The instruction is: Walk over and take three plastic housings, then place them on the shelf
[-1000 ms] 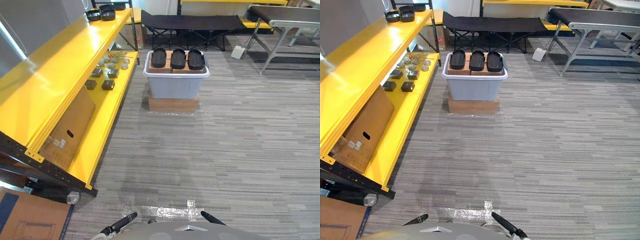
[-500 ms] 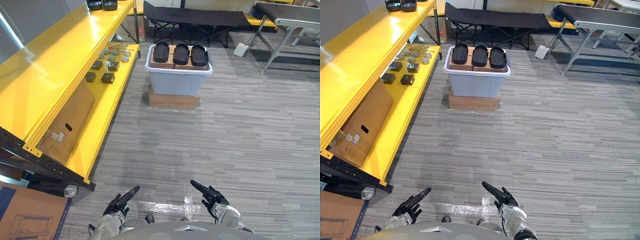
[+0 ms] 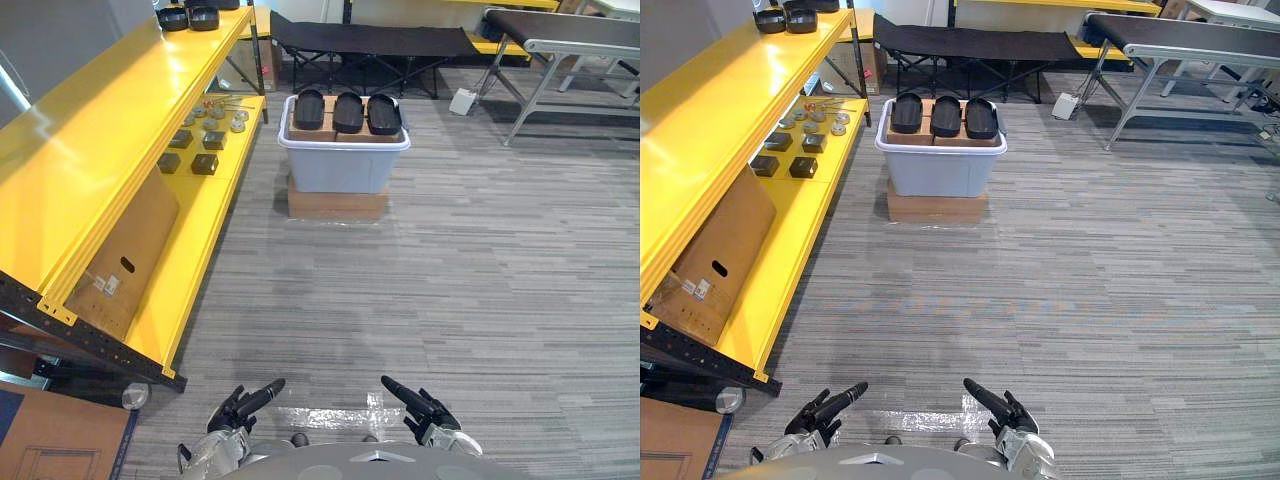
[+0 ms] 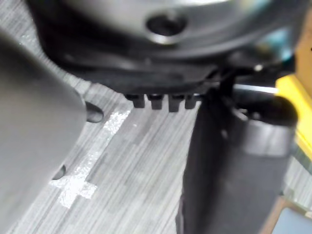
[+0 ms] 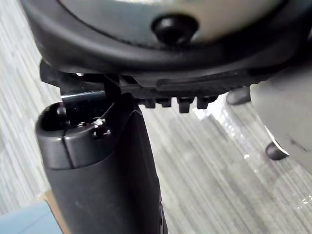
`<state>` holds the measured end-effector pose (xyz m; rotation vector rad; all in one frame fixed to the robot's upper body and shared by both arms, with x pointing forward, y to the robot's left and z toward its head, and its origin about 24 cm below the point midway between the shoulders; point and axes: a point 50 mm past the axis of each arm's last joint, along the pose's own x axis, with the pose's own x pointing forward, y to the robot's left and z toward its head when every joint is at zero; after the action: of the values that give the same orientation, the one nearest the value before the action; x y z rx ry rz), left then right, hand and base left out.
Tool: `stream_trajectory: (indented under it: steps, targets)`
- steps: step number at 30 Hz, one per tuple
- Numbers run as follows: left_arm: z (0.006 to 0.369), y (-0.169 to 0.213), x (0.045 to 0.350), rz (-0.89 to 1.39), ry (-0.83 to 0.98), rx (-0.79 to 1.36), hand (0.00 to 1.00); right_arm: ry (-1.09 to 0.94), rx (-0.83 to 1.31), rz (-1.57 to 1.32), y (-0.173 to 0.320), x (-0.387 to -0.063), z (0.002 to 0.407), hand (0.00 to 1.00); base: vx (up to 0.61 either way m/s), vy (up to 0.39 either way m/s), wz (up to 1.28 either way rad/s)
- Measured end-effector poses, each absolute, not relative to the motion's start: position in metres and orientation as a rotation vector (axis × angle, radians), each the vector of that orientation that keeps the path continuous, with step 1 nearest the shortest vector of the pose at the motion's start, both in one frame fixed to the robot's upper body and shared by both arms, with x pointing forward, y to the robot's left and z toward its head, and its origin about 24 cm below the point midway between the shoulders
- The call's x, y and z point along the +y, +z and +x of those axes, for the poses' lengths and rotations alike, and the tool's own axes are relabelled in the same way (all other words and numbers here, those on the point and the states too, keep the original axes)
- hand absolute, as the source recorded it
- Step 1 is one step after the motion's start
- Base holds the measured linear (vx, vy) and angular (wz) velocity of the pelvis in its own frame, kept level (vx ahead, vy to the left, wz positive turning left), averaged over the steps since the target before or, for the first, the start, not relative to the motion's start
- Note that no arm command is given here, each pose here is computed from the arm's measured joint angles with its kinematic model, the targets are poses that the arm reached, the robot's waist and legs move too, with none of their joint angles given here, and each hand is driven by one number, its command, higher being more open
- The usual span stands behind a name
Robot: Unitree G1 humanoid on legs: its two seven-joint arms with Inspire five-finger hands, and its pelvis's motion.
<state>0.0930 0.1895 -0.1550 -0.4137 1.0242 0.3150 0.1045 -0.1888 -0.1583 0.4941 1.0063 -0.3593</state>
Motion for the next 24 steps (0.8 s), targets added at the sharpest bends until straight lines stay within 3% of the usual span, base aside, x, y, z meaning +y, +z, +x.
stream_trajectory:
  steps: [9, 12, 16, 24]
  targets:
    - [0.104, -0.154, 0.190, -0.289, 0.205, 1.064, 1.00, -0.386, 0.990, 0.529, -0.157, -0.192, 0.108, 1.00, 0.00, 0.006, -0.02]
    - [0.110, -0.152, 0.192, -0.290, 0.193, 1.067, 1.00, -0.391, 0.932, 0.534, -0.150, -0.202, 0.126, 1.00, 0.06, 0.054, -0.20]
    - [0.106, -0.156, 0.201, -0.403, 0.276, 1.138, 1.00, -0.386, 0.980, 0.560, -0.156, -0.192, 0.117, 1.00, 0.19, 0.008, -0.10]
    - [0.082, -0.164, 0.200, -0.571, 0.482, 1.169, 1.00, -0.553, 1.078, 0.678, -0.166, -0.207, 0.066, 1.00, 0.42, -0.170, 0.28]
